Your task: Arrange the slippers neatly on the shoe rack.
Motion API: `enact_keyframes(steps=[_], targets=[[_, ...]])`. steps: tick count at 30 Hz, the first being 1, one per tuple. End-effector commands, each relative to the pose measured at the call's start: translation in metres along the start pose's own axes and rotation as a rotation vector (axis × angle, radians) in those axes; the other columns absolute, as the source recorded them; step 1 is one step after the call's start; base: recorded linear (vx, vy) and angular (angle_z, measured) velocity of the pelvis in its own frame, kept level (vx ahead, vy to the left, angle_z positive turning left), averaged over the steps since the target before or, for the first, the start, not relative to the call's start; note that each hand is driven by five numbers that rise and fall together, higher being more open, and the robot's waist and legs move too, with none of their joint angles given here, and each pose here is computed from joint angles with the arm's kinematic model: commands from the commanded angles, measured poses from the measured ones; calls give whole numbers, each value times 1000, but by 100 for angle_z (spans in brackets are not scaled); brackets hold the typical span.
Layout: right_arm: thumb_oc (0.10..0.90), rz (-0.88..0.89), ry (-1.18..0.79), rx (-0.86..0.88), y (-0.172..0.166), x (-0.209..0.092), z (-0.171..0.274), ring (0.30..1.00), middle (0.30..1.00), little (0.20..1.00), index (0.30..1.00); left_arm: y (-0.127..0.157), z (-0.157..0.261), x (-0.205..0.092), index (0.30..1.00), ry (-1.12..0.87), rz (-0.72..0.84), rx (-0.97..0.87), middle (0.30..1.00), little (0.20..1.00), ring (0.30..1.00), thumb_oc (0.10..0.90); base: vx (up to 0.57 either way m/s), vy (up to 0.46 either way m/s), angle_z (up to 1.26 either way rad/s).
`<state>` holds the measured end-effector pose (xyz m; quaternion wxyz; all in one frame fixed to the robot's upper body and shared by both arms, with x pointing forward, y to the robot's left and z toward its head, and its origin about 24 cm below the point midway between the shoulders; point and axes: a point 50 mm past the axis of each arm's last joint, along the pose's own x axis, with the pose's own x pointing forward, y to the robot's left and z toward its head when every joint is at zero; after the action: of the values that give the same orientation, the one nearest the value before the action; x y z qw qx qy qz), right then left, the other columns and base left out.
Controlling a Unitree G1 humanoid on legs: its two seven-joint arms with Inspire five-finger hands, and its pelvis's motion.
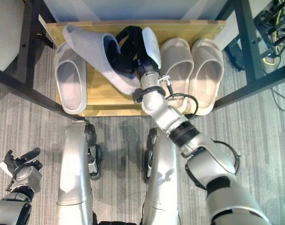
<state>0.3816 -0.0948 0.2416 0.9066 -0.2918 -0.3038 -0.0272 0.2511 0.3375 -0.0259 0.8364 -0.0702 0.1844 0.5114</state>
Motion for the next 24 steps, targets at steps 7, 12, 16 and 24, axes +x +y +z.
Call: enact_keyframes(steps=[7,12,16,24], targets=[[400,-165,-236,90,-21,23,63,300,300,300,300,31,29,17,900,-128,109,35,900,900,900,800,-3,2,-2],[400,-206,-207,65,-25,24,56,300,300,300,300,31,30,17,900,-129,119,38,900,900,900,800,0,0,0],[400,-240,-194,56,-28,21,51,300,300,300,300,33,26,16,900,-126,127,45,900,900,900,800,0,0,0],[800,-288,-183,105,-28,12,46,900,900,900,900,32,21,13,900,-134,131,65,900,900,900,800,0,0,0]])
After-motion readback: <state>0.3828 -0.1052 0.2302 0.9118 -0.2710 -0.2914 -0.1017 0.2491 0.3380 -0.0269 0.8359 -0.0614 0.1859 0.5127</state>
